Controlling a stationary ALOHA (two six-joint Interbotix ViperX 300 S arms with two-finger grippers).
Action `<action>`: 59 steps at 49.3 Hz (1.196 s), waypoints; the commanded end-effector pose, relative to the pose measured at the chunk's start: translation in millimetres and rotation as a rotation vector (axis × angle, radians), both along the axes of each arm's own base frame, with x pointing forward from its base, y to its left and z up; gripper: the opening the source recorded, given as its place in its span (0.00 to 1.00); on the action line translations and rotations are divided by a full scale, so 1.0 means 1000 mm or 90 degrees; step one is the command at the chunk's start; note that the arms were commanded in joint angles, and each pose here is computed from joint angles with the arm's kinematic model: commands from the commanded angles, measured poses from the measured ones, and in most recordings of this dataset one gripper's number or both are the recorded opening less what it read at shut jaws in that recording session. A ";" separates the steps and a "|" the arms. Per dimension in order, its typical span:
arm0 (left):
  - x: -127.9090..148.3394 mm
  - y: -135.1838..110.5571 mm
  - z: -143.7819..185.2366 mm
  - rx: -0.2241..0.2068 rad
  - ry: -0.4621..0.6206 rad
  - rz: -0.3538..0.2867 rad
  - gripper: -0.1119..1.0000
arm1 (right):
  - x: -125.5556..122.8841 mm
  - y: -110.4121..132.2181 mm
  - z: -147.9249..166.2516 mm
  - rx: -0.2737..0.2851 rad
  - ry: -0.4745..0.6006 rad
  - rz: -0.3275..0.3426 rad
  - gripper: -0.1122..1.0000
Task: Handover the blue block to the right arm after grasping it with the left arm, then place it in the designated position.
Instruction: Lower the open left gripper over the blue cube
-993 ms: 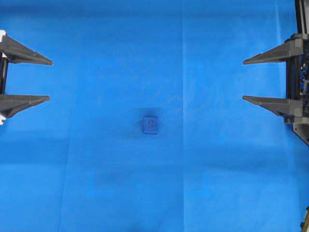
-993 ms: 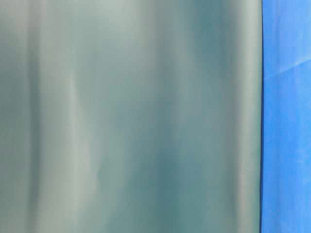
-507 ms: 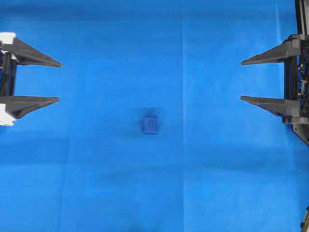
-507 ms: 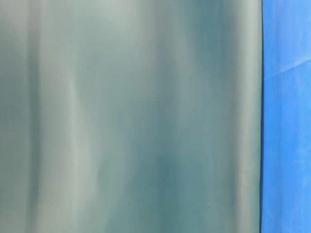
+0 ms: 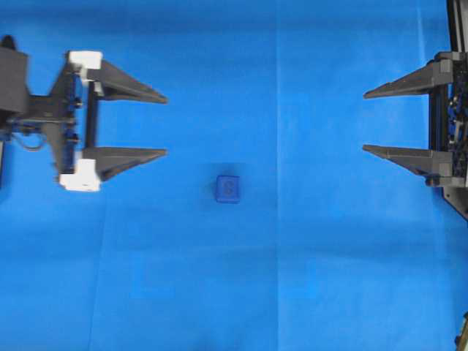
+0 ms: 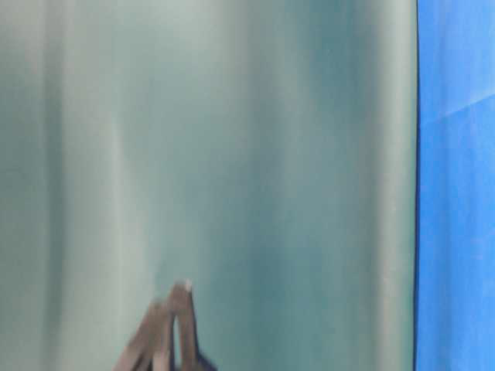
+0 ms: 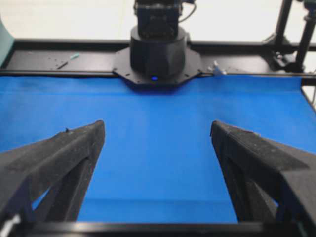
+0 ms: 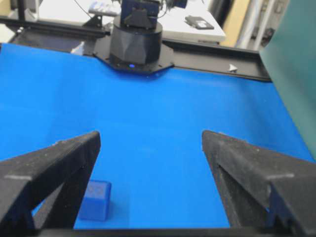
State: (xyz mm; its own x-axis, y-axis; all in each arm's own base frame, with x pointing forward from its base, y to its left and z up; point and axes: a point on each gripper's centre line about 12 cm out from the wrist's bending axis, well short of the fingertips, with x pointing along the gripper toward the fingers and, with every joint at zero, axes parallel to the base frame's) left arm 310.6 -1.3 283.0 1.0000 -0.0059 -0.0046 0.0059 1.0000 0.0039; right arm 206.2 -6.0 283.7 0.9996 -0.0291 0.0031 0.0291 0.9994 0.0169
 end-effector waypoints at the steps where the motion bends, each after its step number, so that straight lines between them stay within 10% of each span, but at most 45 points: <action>1: 0.019 0.000 0.013 0.003 -0.021 0.001 0.91 | 0.003 -0.001 0.011 0.002 -0.018 -0.001 0.97; 31: 0.078 0.001 0.015 0.003 0.011 0.002 0.91 | 0.004 -0.001 0.010 0.002 -0.016 -0.002 0.97; 59: 0.114 -0.007 0.002 -0.031 0.399 0.005 0.91 | 0.004 -0.001 0.010 0.003 -0.014 -0.003 0.97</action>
